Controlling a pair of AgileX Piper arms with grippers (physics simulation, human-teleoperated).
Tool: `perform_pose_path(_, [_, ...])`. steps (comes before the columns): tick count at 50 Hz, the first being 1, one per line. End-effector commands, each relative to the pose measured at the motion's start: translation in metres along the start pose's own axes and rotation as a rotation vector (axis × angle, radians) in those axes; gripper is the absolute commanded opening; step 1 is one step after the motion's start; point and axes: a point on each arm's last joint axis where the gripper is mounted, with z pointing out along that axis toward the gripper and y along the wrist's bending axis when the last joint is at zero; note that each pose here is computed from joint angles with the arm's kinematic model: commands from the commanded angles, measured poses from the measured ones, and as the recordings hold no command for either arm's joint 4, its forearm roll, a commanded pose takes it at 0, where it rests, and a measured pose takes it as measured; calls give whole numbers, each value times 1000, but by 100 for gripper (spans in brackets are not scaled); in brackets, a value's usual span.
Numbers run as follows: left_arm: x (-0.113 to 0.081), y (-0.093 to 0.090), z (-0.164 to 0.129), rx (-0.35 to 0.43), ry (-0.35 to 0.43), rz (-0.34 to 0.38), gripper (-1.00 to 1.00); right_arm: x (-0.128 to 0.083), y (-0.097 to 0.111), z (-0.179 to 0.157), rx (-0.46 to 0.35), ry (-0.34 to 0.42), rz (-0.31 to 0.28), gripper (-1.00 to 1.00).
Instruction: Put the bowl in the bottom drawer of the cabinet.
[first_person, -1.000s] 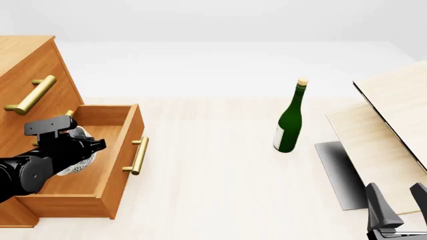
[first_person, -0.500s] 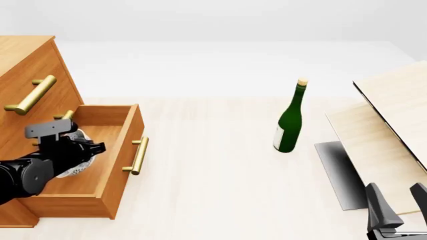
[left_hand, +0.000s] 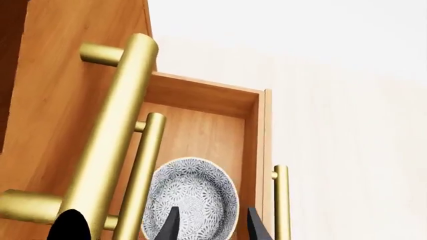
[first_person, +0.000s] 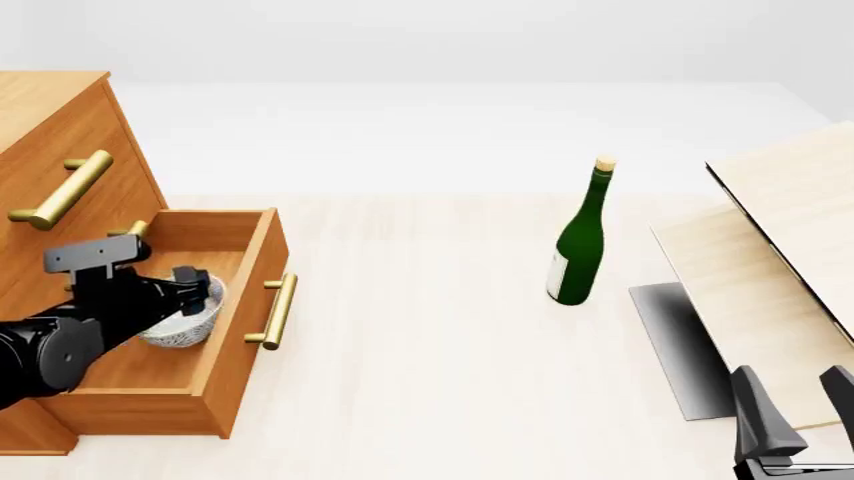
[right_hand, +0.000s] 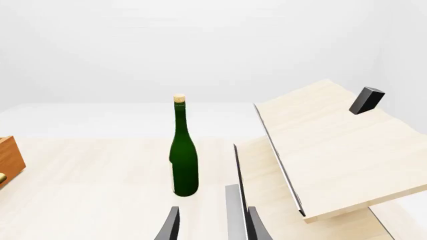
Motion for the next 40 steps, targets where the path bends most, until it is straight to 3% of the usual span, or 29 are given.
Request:
perform_pose_path(1, [-1,2,-2,-3,-17,0,100,0,0,0,0,0,0,100])
perform_pose_path(14, [-4,0,-4,4,-28,-5,100,0,0,0,0,0,0,100])
perform_pose_path(15, [-4,-3,-4,14,-28,-11,100,0,0,0,0,0,0,100])
perform_pose_path(16, [-2,-19,1,67,-19,-52,100,0,0,0,0,0,0,100])
perform_pose_path(20, [-2,-17,-4,64,-32,-72,100,0,0,0,0,0,0,100])
perform_pose_path(27, [-3,-36,-14,143,-67,-126,100,0,0,0,0,0,0,100])
perform_pose_path(36, [-8,-33,-24,142,-98,-137,100,0,0,0,0,0,0,100])
perform_pose_path(40, [-14,-43,-34,193,-141,-136,100,0,0,0,0,0,0,100])
